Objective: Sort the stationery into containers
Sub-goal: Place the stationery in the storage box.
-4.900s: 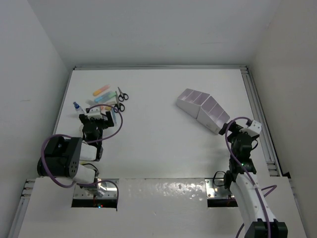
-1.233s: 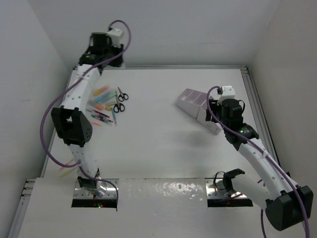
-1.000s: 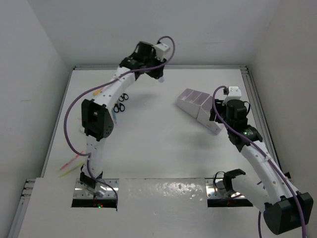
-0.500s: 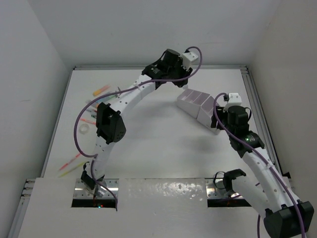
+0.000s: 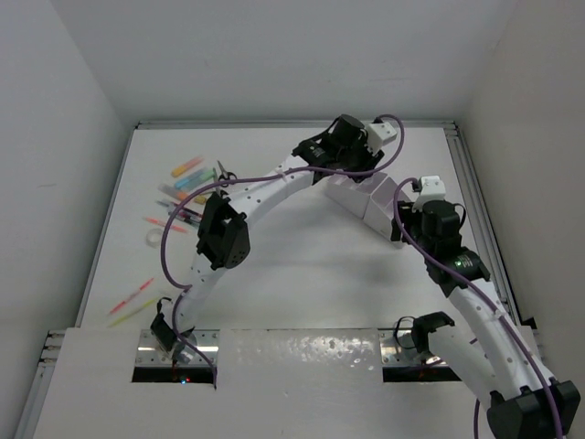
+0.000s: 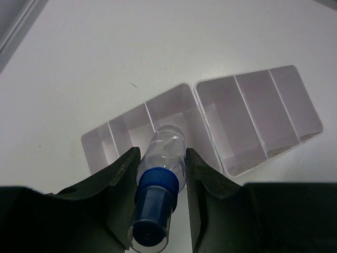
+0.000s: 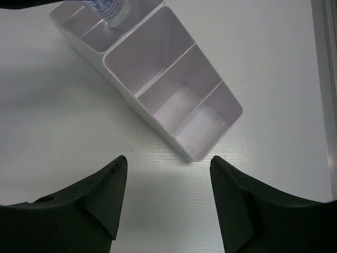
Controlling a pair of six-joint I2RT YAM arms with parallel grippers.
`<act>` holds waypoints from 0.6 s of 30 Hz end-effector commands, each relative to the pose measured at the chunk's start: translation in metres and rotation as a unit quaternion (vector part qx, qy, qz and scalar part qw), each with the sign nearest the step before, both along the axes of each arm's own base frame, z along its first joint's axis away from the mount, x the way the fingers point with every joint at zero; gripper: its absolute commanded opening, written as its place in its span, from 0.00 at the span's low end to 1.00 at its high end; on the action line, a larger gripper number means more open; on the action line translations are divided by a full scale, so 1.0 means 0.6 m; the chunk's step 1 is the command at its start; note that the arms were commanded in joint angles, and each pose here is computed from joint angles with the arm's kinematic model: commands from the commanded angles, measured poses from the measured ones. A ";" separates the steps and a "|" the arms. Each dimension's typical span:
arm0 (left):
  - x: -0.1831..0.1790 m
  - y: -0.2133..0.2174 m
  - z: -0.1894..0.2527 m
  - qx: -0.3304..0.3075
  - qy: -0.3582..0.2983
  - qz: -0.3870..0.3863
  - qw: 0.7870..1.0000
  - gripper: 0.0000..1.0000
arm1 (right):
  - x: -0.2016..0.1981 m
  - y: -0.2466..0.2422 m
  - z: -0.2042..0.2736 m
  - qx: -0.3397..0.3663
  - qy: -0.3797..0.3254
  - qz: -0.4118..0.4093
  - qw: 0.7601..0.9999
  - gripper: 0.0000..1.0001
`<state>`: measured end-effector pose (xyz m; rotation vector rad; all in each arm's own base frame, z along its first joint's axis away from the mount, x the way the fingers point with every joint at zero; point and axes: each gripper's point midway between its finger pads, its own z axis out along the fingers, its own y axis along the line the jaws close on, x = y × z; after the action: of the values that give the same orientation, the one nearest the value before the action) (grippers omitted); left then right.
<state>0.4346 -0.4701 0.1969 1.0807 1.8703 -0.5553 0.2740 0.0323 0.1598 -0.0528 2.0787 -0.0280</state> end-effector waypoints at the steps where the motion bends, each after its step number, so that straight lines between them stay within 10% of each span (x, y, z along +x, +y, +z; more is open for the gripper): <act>1: 0.007 -0.026 0.034 -0.036 -0.028 -0.004 0.999 0.00 | -0.007 -0.007 0.000 -0.006 -0.008 -0.002 1.000 0.63; 11: -0.013 -0.052 -0.032 -0.024 -0.005 -0.021 0.999 0.01 | -0.022 -0.015 -0.011 -0.010 0.002 -0.011 1.000 0.64; 18: -0.006 -0.057 -0.044 -0.029 -0.003 -0.015 0.999 0.49 | -0.025 -0.016 -0.007 -0.007 0.001 -0.014 1.000 0.66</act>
<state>0.4295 -0.4906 0.1537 1.1072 1.8889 -0.5780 0.2574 0.0266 0.1483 -0.0526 2.1029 -0.0445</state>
